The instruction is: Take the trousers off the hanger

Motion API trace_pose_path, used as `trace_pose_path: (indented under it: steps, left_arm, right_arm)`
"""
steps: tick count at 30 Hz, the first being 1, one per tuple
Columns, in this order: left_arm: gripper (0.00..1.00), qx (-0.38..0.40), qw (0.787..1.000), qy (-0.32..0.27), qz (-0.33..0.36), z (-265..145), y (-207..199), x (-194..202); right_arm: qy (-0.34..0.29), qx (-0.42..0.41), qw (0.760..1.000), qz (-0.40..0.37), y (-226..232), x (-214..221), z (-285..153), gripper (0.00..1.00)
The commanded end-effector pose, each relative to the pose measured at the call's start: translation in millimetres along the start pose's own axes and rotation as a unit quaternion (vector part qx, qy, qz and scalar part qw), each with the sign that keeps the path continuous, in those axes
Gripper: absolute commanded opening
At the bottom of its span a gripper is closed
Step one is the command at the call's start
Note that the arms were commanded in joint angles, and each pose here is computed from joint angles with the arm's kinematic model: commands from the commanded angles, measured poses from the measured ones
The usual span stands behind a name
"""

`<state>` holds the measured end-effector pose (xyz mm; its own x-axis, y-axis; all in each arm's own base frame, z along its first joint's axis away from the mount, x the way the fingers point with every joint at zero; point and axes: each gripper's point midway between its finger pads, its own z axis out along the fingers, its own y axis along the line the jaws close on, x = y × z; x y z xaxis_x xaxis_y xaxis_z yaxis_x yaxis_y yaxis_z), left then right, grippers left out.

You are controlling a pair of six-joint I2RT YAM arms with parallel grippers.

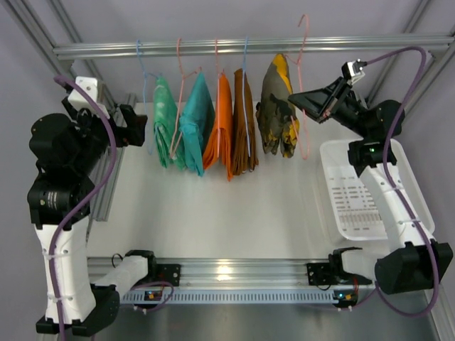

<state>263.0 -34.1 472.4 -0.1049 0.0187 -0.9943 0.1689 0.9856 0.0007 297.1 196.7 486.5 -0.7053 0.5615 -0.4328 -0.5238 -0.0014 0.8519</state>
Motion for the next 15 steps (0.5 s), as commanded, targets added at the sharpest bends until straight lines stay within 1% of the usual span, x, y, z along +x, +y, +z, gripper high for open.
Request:
trace_pose_path:
  steps: [1,2,3,5,8,9,11,12,13,15]
  left_arm:
    - [0.99,0.088,0.995,-0.032,-0.021,0,-32,-28]
    - [0.99,0.107,0.993,-0.039,-0.022,-1,-39,-34]
    - [0.99,0.117,0.992,-0.033,-0.028,5,-41,-33]
    - [0.99,0.133,0.99,-0.023,-0.037,19,-46,-33]
    - [0.99,0.178,0.982,-0.033,-0.049,22,-61,-49]
    - [0.98,0.207,0.976,-0.027,-0.064,30,-70,-50]
    - [0.98,0.24,0.967,-0.033,-0.079,31,-81,-63]
    - [0.97,0.255,0.961,-0.023,-0.103,39,-88,-62]
    - [0.96,0.287,0.952,-0.03,-0.105,37,-102,-69]
    - [0.96,0.313,0.942,-0.021,-0.123,43,-122,-68]
  right_arm:
    - [-0.023,-0.124,0.976,-0.177,97,16,-24,0.0]
    - [-0.024,-0.116,0.978,-0.17,90,18,-26,0.0]
    - [-0.027,-0.117,0.977,-0.174,94,22,-31,0.0]
    - [-0.031,-0.105,0.98,-0.167,85,26,-34,0.0]
    - [-0.036,-0.092,0.98,-0.172,81,32,-40,0.0]
    - [-0.04,-0.084,0.98,-0.178,81,34,-43,0.0]
    - [-0.044,-0.075,0.979,-0.184,79,36,-45,0.0]
    - [-0.049,-0.07,0.976,-0.2,79,36,-47,0.0]
    - [-0.051,-0.054,0.979,-0.191,71,36,-48,0.0]
    - [-0.053,-0.043,0.98,-0.188,63,36,-48,0.0]
